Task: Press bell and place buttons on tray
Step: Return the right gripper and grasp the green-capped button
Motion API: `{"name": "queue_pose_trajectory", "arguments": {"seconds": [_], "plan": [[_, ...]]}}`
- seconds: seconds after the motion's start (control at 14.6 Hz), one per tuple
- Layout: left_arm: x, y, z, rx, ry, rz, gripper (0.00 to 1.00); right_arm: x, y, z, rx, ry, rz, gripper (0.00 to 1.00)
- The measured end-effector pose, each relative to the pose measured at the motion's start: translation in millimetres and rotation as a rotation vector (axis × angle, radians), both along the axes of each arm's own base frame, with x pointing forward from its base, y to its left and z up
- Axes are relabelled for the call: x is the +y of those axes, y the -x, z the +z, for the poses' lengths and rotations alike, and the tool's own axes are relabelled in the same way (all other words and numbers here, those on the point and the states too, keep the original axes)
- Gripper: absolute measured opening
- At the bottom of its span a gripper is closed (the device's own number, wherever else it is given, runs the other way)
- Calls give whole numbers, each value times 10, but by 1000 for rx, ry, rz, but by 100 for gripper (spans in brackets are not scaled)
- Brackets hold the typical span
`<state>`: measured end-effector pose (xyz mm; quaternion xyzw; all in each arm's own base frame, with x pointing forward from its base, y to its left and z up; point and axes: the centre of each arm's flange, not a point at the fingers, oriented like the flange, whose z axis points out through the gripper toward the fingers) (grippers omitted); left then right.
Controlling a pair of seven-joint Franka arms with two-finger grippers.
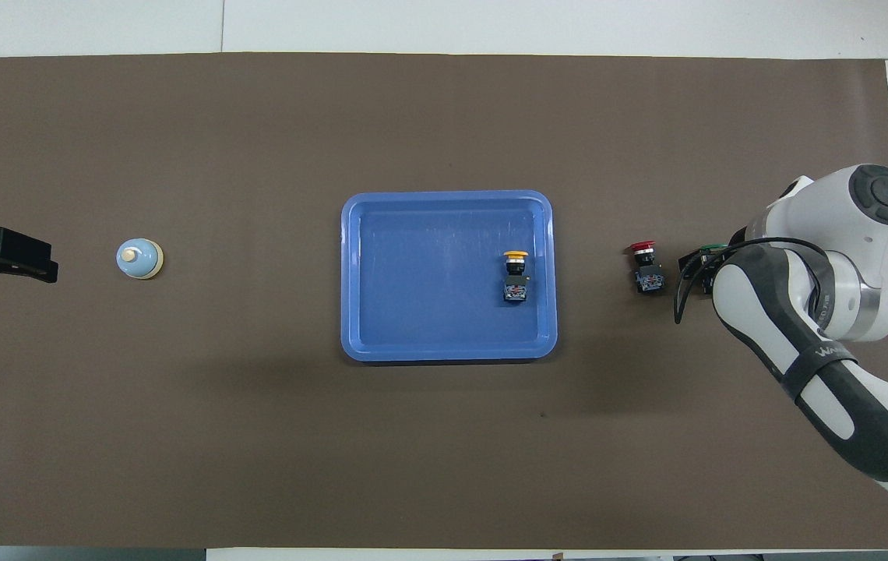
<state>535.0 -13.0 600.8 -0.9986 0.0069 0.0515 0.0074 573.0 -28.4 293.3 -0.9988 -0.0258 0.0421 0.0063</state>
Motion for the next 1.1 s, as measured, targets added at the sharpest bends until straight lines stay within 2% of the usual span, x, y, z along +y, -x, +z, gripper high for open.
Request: {"name": "queue_pose_trajectory", "arguments": {"seconds": [0.27,0.34,0.62,0.82,0.96,1.1], "plan": [[0,0,0,0,0,0,100,0,1,-12,2,-1,2,96],[0,0,0,0,0,0,100,1,4,-16,3,-1,8,88],[0,0,0,0,0,0,100,4,20,-39,7,-4,38,44],[0,0,0,0,0,0,100,32,-80,106,-28,-5,69,43],[0,0,0,0,0,0,100,159,-235,376,-55,-9,91,43],[0,0,0,0,0,0,100,540,-402,752,-65,-33,83,43]]}}
